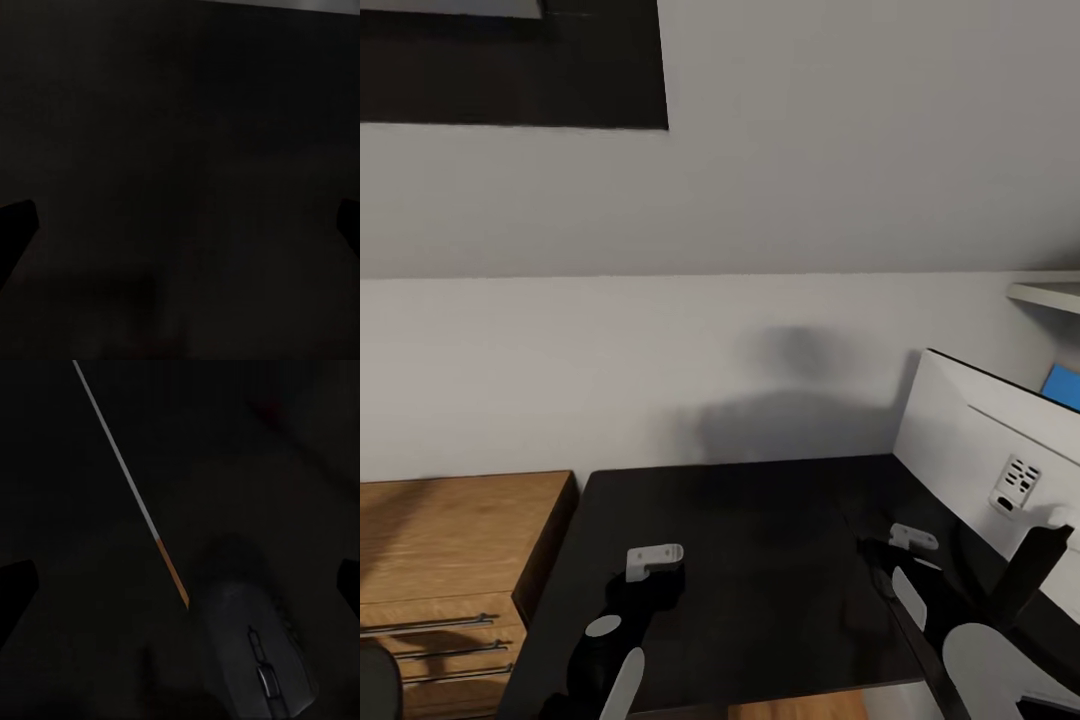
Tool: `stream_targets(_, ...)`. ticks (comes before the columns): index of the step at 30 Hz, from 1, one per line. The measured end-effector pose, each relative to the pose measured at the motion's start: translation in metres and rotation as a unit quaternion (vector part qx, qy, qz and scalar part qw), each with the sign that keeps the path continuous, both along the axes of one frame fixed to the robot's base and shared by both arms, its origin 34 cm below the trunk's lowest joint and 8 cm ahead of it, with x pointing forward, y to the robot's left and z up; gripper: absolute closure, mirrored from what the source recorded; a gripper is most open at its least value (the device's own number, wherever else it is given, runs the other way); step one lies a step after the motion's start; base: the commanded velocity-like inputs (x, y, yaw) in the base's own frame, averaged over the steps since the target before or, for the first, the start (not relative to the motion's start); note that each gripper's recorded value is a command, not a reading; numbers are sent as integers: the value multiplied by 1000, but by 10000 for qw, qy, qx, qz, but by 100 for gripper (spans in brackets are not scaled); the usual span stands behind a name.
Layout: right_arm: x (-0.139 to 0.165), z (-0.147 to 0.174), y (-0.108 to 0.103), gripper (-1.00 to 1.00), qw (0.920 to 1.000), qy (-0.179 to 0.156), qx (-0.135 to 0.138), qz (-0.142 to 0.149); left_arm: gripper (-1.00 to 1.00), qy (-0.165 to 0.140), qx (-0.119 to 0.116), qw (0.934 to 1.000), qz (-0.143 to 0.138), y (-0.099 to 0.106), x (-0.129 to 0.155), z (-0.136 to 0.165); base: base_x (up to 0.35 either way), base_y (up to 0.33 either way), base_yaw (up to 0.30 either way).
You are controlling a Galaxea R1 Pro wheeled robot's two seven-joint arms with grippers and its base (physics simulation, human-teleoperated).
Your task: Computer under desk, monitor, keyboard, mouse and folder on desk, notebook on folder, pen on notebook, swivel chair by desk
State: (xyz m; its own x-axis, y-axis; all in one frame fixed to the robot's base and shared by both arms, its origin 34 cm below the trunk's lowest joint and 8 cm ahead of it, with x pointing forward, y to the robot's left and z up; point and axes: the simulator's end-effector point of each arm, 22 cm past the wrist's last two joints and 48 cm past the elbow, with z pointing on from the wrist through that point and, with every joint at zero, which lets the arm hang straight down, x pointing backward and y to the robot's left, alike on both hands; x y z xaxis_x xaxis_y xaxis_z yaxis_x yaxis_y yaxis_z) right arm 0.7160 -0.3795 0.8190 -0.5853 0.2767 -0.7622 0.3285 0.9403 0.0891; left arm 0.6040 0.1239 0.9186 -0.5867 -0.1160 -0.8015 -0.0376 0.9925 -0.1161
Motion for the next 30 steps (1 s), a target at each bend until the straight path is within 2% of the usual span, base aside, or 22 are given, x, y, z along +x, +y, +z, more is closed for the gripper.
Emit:
stream_targets(18,2,-21,-4,-100,9999,85,-58,2,-100,1,1,10000,0,0,4,-21,0,0,0)
stream_targets(30,-13,-51,-17,-100,9981,608,-35,-35,-100,-1,1,10000,0,0,6,-37,0,0,0)
